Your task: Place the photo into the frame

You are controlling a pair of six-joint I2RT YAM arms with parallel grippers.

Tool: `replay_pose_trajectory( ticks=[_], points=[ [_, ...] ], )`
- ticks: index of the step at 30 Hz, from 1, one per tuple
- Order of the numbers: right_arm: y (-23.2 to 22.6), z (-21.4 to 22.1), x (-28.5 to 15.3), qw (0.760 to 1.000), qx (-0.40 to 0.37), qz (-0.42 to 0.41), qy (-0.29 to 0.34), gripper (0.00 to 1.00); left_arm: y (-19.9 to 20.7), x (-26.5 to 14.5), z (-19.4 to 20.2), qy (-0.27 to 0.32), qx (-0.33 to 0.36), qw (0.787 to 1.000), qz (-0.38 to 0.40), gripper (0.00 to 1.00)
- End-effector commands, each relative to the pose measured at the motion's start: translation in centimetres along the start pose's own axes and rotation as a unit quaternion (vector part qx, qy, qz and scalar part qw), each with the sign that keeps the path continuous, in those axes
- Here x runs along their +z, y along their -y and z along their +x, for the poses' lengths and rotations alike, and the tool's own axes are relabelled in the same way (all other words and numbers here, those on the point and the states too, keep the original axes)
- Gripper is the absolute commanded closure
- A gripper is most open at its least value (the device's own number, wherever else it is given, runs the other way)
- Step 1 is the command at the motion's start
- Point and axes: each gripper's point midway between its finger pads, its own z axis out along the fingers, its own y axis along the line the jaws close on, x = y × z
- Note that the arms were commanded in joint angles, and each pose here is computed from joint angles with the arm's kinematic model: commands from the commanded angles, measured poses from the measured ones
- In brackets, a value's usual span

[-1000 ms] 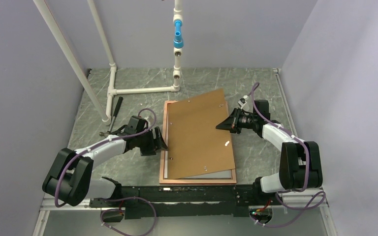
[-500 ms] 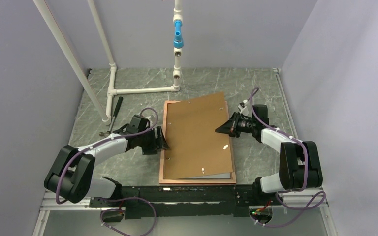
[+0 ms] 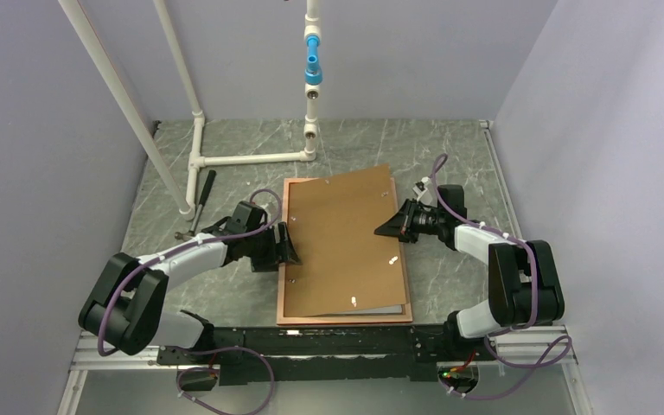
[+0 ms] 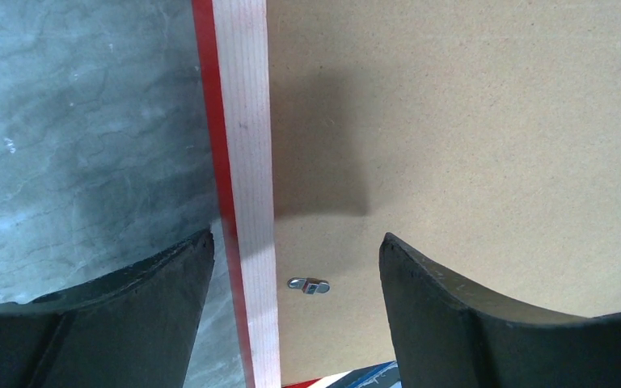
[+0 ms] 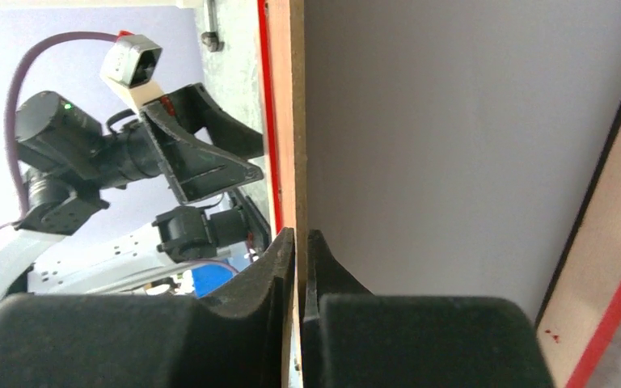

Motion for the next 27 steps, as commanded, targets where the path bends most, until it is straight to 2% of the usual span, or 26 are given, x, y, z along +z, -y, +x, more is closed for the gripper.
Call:
replay_pose_trajectory(
  ticks=[1, 8, 14, 18, 27],
  points=[
    [2.7, 1.0, 0.8, 0.998, -0.021, 0.058, -0.01, 0.86, -1.0, -0.7, -0.4, 0.014, 0.002, 0.999, -0.043, 0.2],
    [3.9, 1.6, 1.3, 0.996, -0.029, 0.086, -0.021, 0.6, -3.5, -2.3, -1.2, 0.044, 0.003, 0.991, -0.123, 0.15],
    [4.1, 1.6, 1.6, 0.992, -0.048, 0.114, -0.023, 0.4, -4.2, -2.6, -0.9, 0.042, 0.009, 0.989, -0.141, 0.14],
    [4.1, 1.5, 1.6, 0.988, -0.066, 0.141, -0.022, 0.32, -4.1, -2.4, -0.7, 0.038, 0.01, 0.989, -0.14, 0.14],
    [5.2, 1.3, 1.5, 0.969, -0.097, 0.226, -0.023, 0.24, -4.0, -2.6, -0.9, 0.042, 0.016, 0.988, -0.148, 0.15]
  ],
)
